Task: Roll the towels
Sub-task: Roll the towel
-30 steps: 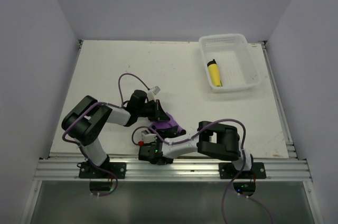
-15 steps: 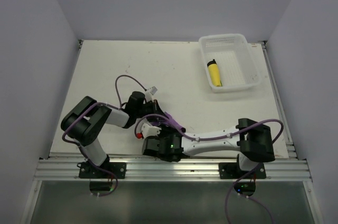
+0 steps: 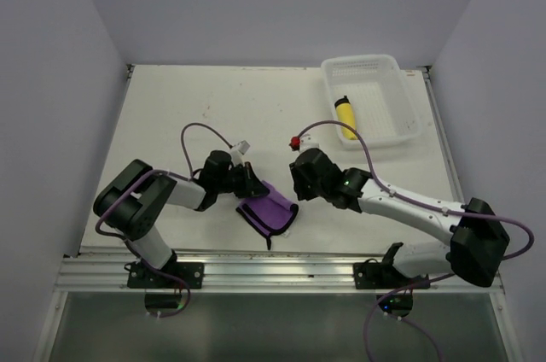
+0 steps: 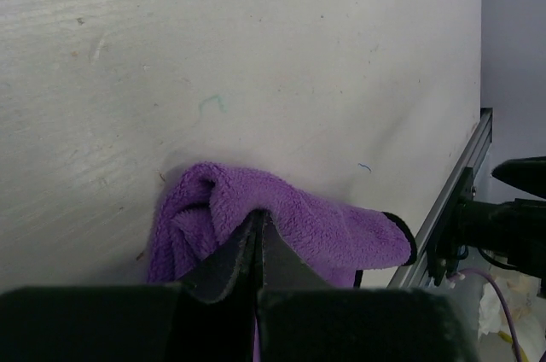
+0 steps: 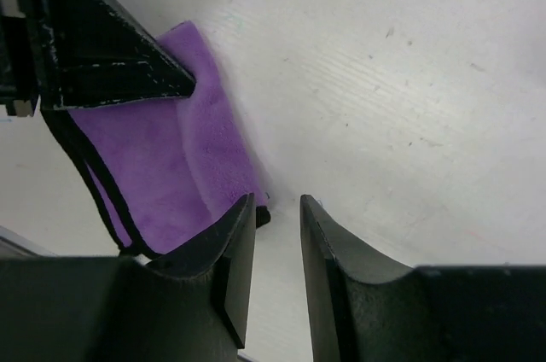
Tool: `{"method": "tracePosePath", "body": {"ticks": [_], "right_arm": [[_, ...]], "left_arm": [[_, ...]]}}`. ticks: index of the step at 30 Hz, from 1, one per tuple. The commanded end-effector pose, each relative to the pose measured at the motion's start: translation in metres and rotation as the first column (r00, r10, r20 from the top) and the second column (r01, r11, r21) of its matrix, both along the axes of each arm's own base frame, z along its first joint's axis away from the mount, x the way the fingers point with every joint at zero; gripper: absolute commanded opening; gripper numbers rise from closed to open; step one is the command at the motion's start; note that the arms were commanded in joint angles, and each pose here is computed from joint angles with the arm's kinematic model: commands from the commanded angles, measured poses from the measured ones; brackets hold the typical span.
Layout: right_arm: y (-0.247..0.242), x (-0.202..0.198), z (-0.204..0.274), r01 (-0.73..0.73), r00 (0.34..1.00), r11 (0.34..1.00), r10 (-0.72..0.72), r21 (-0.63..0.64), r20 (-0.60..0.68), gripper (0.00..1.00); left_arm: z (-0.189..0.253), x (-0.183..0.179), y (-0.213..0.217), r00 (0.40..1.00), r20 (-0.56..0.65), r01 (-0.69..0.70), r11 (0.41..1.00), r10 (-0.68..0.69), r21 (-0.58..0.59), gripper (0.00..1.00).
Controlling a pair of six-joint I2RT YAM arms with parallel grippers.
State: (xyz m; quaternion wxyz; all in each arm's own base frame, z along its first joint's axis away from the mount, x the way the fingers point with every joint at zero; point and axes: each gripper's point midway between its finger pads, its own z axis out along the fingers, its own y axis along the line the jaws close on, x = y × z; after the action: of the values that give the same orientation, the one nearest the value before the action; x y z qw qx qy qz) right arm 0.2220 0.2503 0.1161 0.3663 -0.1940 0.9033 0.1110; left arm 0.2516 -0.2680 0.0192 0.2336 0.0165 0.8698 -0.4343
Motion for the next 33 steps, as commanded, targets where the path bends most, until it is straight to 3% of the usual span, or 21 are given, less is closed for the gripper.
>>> {"method": "tracePosePath", "body": {"ticks": [1, 5, 7, 9, 15, 33], "right_arm": [[0.022, -0.009, -0.015, 0.034, 0.981, 0.975, 0.009, 0.219, -0.195, 0.33], [0.024, 0.004, -0.022, 0.119, 0.947, 0.913, 0.013, 0.390, -0.320, 0.35], [0.021, 0.007, -0.029, 0.145, 0.936, 0.902, 0.009, 0.406, -0.353, 0.42], [0.024, 0.008, -0.031, 0.157, 0.927, 0.890, 0.017, 0.428, -0.375, 0.43], [0.022, 0.015, -0.046, 0.246, 0.895, 0.854, -0.019, 0.458, -0.445, 0.44], [0.034, 0.002, -0.079, 0.263, 0.845, 0.833, 0.044, 0.486, -0.533, 0.52]], "left_arm": [[-0.032, -0.009, 0.028, 0.996, -0.049, -0.063, 0.989, 0.070, 0.131, 0.00], [-0.031, -0.009, 0.027, 0.997, -0.049, -0.055, 0.991, 0.061, 0.126, 0.00], [-0.032, -0.011, 0.027, 0.997, -0.049, -0.052, 0.991, 0.059, 0.127, 0.00], [-0.032, -0.010, 0.028, 0.997, -0.051, -0.054, 0.990, 0.060, 0.128, 0.00], [-0.031, -0.012, 0.029, 0.997, -0.045, -0.054, 0.990, 0.061, 0.127, 0.00], [-0.029, -0.011, 0.029, 0.997, -0.041, -0.059, 0.990, 0.065, 0.126, 0.00]]}}
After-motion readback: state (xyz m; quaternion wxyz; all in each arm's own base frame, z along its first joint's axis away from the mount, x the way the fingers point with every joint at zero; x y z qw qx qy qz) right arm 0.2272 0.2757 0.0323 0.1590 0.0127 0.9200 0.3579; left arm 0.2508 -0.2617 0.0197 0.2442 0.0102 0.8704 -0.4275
